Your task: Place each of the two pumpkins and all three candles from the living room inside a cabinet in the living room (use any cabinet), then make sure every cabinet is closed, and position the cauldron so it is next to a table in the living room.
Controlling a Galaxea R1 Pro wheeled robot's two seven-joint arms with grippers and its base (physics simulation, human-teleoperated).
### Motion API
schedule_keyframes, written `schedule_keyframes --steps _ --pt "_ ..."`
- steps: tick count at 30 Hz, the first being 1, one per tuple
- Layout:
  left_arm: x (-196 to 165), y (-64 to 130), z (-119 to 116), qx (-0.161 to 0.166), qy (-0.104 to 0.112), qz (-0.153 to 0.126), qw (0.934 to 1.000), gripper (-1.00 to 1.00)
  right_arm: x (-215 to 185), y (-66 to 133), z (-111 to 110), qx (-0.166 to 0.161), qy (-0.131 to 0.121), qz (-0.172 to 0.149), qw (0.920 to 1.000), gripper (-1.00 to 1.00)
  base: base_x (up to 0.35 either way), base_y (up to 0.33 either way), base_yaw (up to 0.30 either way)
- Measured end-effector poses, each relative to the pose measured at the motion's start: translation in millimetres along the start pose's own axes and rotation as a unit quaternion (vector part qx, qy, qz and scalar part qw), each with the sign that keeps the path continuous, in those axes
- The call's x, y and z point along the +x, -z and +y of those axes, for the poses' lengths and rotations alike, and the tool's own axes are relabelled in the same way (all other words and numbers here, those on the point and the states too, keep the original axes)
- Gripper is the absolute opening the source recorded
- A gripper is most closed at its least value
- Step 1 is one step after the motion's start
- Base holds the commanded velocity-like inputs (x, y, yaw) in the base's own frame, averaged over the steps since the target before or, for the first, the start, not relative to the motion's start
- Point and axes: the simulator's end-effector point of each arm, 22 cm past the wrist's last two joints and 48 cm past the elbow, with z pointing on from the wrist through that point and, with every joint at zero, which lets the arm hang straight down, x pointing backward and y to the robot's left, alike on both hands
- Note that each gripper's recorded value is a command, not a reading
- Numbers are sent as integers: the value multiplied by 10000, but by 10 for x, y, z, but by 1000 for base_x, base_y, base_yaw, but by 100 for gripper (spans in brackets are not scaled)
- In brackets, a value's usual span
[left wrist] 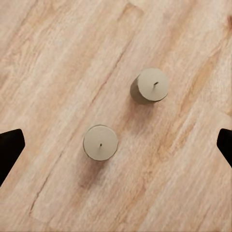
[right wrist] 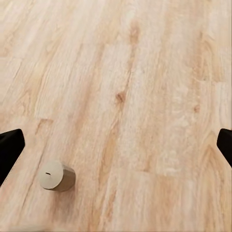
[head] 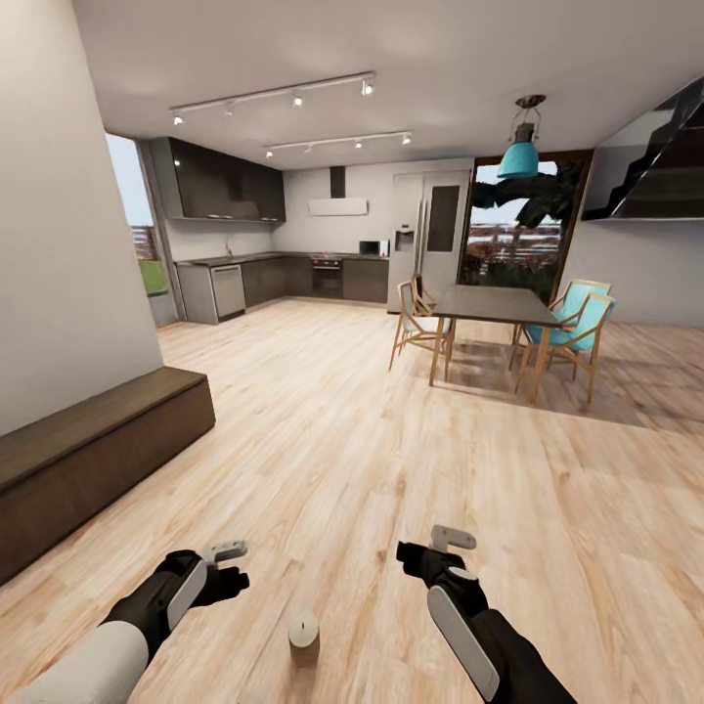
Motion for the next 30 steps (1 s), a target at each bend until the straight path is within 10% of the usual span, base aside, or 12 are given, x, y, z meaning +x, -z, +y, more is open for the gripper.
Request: schedule_keyframes --steps 13,30 --pt "265 -257 -52 245 24 103 9996 100 -156 671 610 -1225 76 -353 9918 100 0 0 0" --pt "551 -614 69 189 92 33 9998 100 87 639 607 -1365 100 -426 9897 100 0 0 0"
